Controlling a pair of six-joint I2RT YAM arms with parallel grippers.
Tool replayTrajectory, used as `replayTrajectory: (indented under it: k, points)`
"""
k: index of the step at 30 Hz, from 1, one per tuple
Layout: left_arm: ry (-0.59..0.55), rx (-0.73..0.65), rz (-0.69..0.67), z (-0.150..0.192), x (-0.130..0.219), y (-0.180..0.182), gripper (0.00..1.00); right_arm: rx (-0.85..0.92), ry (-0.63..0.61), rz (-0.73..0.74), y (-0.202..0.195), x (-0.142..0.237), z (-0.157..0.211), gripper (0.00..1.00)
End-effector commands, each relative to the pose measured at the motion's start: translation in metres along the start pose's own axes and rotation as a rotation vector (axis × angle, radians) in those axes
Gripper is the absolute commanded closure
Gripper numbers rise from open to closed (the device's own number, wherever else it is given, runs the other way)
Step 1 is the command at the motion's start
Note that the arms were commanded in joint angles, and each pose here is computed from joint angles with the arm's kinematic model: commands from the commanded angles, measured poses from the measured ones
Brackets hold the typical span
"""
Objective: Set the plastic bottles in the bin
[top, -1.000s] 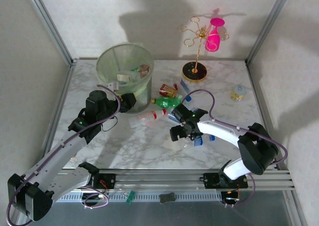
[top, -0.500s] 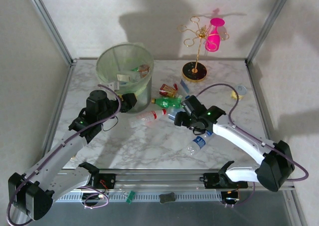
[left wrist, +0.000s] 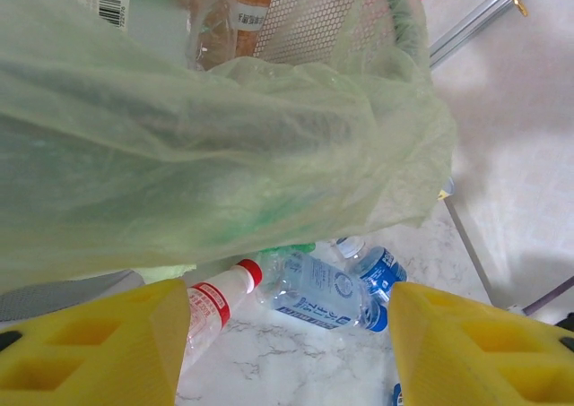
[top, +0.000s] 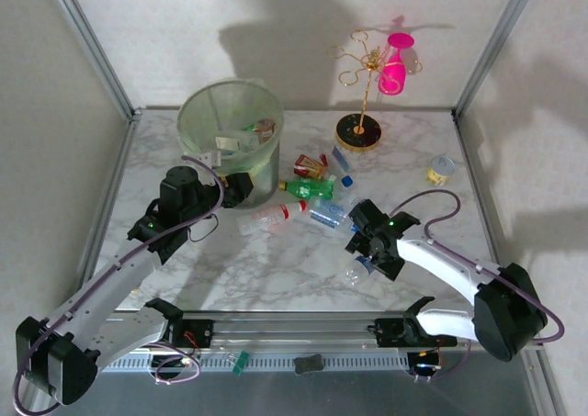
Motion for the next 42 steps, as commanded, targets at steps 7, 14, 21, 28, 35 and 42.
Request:
replayTrajectory:
  k: [7, 14, 21, 28, 35, 42]
  points:
    - [-0.03, -0.035, 0.018, -0.001, 0.007, -0.004, 0.39, -0.095, 0.013, -0.006, -0.009, -0.023, 0.004, 0.16]
    - [-0.023, -0.031, 0.015, 0.0, 0.005, -0.002, 0.39, -0.16, -0.011, 0.016, -0.025, -0.03, 0.0, 0.27]
    - [-0.003, -0.027, 0.019, 0.003, 0.0, -0.002, 0.39, -0.213, -0.059, -0.011, -0.034, -0.021, -0.004, 0.47]
    - [-0.003, -0.021, 0.017, 0.003, 0.002, -0.002, 0.4, -0.201, -0.147, -0.077, -0.031, 0.007, -0.016, 0.51]
    - [-0.013, -0.014, 0.027, -0.001, 0.005, -0.006, 0.4, -0.101, -0.289, -0.245, -0.013, 0.056, -0.035, 0.6]
    - [-0.026, -0.01, 0.049, -0.007, 0.011, -0.015, 0.4, 0.069, -0.43, -0.539, 0.017, 0.117, -0.048, 0.62]
Point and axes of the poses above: each hand's point on the last joint's axis, 136 mm out from that joint toward the fingers, its own x axis back along the fingers, its own y axis along the line the jaws close on, z = x × y, the point moved 6 cm from there along x, back along the fingers, and after that the axes turned 4 degrees about -x, right-handed, at the moved point
